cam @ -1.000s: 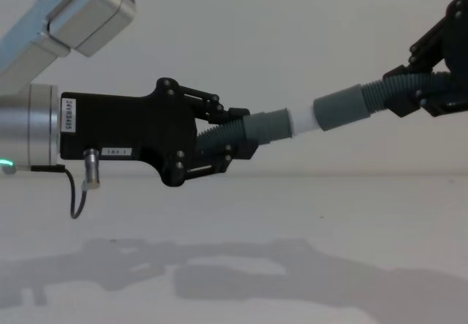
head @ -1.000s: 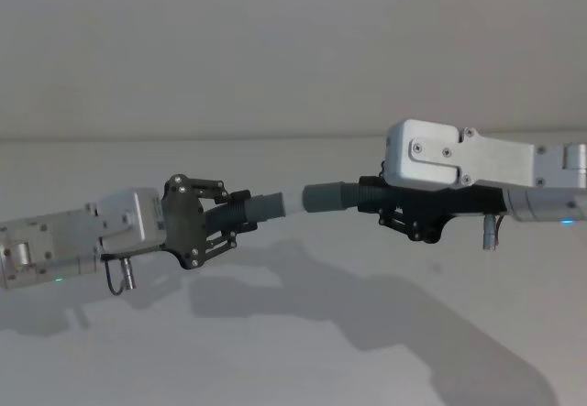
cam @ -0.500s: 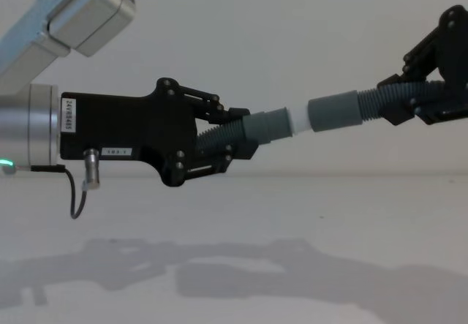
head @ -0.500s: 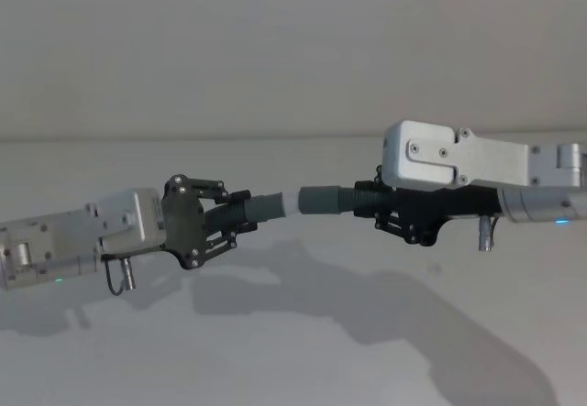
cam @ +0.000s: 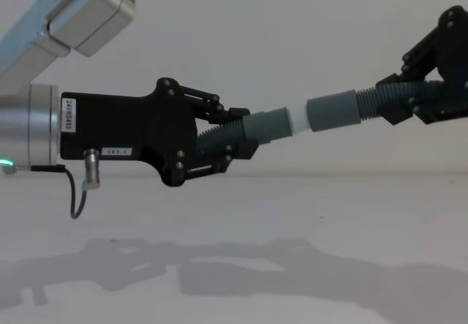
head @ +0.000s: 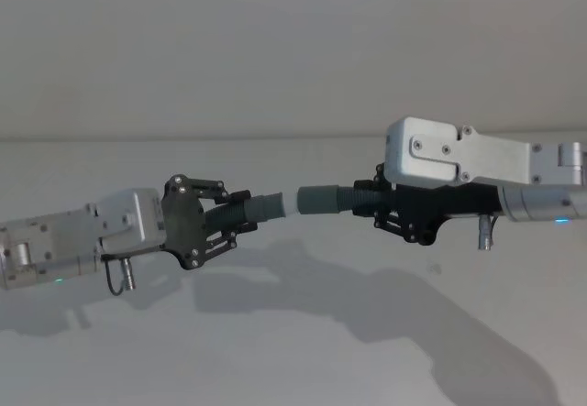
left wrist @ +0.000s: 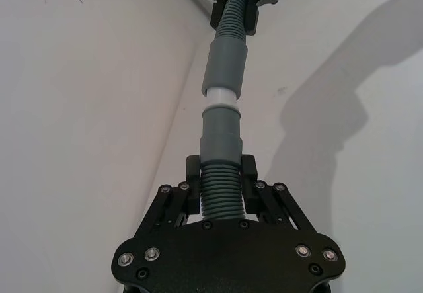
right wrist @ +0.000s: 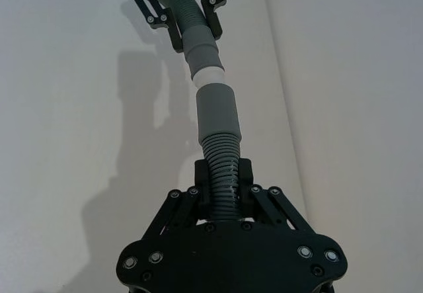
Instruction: Use both hands to pick up one end of the pipe from the table, align the ends, and insert them.
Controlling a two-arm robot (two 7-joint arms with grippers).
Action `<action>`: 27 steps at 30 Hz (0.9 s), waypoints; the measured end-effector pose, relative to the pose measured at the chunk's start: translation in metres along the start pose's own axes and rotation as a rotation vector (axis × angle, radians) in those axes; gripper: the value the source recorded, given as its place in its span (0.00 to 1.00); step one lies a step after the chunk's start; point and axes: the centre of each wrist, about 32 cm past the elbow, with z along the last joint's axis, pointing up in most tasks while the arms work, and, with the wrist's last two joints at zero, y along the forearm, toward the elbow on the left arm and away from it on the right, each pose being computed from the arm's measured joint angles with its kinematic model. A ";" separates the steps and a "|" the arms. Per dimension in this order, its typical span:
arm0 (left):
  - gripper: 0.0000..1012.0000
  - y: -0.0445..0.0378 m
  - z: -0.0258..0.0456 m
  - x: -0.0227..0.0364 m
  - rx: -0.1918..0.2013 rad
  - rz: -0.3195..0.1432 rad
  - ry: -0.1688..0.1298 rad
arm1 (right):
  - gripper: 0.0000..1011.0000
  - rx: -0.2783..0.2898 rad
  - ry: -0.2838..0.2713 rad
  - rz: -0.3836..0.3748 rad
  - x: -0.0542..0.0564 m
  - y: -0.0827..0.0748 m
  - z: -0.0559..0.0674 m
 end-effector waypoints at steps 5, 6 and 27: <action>0.32 0.0000 0.0000 0.0000 0.000 0.000 0.000 | 0.22 0.003 0.001 -0.002 0.000 0.000 0.000; 0.32 0.0000 0.0000 0.0000 0.000 0.000 0.000 | 0.22 0.003 0.001 -0.002 0.000 0.000 -0.001; 0.32 0.0000 0.0000 0.0000 0.000 0.000 0.000 | 0.22 0.007 0.004 -0.004 0.001 0.000 -0.001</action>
